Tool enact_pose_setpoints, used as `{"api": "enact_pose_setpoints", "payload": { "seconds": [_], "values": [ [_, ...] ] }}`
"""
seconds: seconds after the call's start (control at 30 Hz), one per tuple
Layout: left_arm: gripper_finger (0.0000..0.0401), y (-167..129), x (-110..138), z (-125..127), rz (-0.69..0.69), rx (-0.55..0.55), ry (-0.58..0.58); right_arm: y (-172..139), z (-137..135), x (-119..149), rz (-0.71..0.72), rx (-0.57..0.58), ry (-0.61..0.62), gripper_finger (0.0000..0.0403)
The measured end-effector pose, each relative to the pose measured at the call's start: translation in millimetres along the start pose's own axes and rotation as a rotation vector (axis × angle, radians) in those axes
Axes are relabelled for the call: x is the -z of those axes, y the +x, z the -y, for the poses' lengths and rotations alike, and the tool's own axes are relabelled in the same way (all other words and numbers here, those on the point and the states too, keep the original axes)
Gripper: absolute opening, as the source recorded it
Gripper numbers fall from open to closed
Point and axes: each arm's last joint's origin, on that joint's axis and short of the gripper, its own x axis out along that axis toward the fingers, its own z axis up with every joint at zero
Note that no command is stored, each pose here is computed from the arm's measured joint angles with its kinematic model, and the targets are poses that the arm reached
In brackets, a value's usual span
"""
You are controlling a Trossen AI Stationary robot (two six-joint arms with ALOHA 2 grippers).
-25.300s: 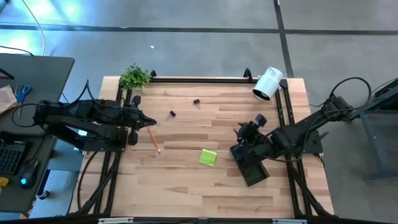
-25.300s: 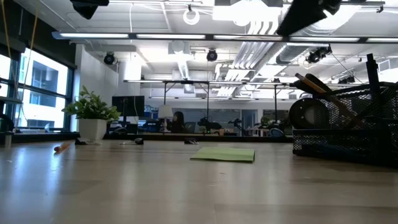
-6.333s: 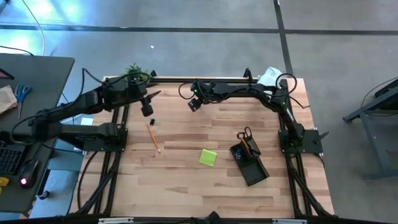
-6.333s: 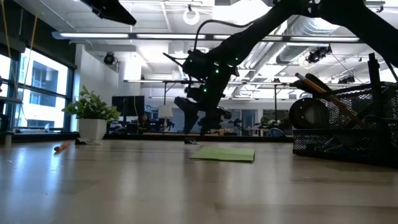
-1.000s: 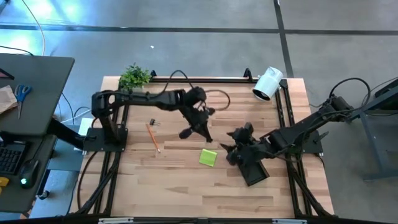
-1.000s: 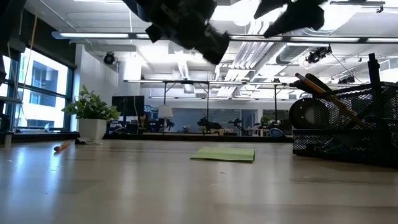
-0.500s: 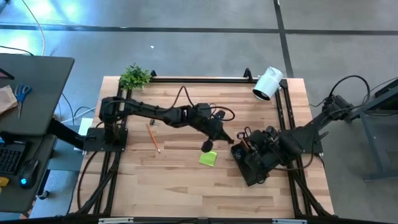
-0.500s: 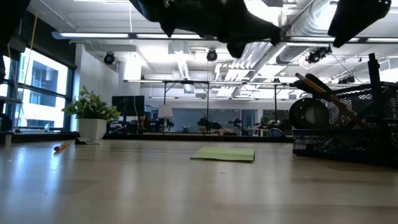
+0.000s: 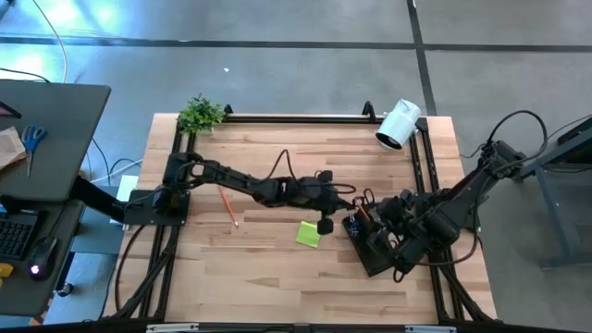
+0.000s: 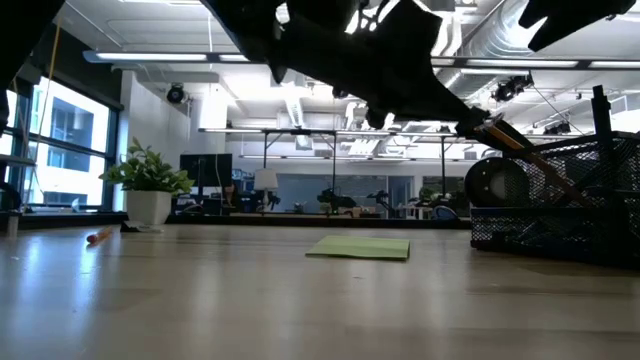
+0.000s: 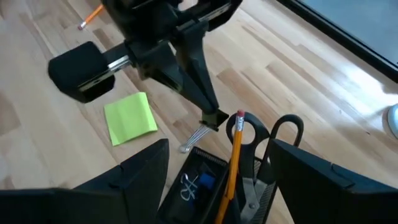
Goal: Pick and place office supplies into organizer
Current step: Put the black binder clip into the black desk organizer
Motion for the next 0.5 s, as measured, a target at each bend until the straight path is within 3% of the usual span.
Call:
{"api": "enact_pose_setpoints", "payload": {
  "seconds": [0.2,0.5],
  "values": [
    [0.0,4,4,11,0.011,-0.057,0.025,0,0,0,0.016,0.003,0.003,0.027],
    [0.0001,16,20,20,0.036,-0.058,0.026,0,-3,-2,0.039,-0.012,0.02,0.027]
  ]
}}
